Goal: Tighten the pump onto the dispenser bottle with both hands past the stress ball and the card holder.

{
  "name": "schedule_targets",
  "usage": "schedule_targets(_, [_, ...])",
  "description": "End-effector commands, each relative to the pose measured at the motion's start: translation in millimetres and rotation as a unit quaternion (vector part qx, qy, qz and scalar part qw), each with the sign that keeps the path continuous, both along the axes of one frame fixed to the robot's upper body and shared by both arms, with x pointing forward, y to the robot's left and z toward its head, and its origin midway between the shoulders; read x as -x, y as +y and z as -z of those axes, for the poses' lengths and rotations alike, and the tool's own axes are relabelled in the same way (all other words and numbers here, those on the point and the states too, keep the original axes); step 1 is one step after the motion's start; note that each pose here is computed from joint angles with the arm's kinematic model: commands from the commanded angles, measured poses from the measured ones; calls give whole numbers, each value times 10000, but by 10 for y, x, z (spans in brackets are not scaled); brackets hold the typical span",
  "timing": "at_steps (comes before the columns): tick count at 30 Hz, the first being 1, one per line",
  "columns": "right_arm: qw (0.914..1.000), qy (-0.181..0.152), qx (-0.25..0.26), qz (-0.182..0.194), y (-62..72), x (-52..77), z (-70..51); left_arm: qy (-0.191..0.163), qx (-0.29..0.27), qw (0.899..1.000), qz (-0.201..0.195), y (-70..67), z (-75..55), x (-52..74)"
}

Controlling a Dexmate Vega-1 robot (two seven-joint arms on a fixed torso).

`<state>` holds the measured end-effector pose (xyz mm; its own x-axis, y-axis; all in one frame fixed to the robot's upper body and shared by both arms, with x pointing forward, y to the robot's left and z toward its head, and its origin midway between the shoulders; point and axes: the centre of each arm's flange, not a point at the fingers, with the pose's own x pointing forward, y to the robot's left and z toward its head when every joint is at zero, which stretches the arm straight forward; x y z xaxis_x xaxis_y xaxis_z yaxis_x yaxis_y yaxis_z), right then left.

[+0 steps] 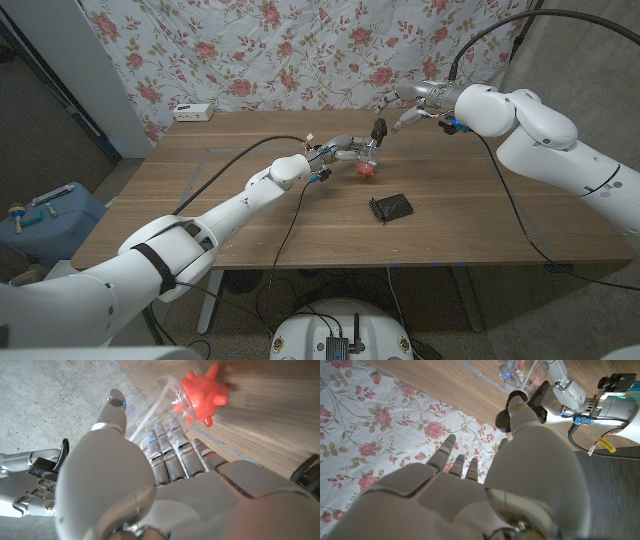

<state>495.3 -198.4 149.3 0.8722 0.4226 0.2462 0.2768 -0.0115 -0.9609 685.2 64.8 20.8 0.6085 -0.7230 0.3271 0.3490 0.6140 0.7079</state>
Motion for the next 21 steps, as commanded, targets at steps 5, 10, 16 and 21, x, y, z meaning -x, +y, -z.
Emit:
schedule_targets(5, [9994,275,190,103,51,-51,5,-39,-19,10000,-3,-13,25,34])
schedule_targets(10, [9991,355,209,125,55,-56,10,-70,-40,10000,-7,-18,34,57])
schedule_targets(16, [9983,475,245,237,59,-19,2,-106,-74,9999,-7,-30,51,92])
schedule_targets(21, [9976,538,286,320,73,12,2,-114,-83,9999,1,-35,58,112])
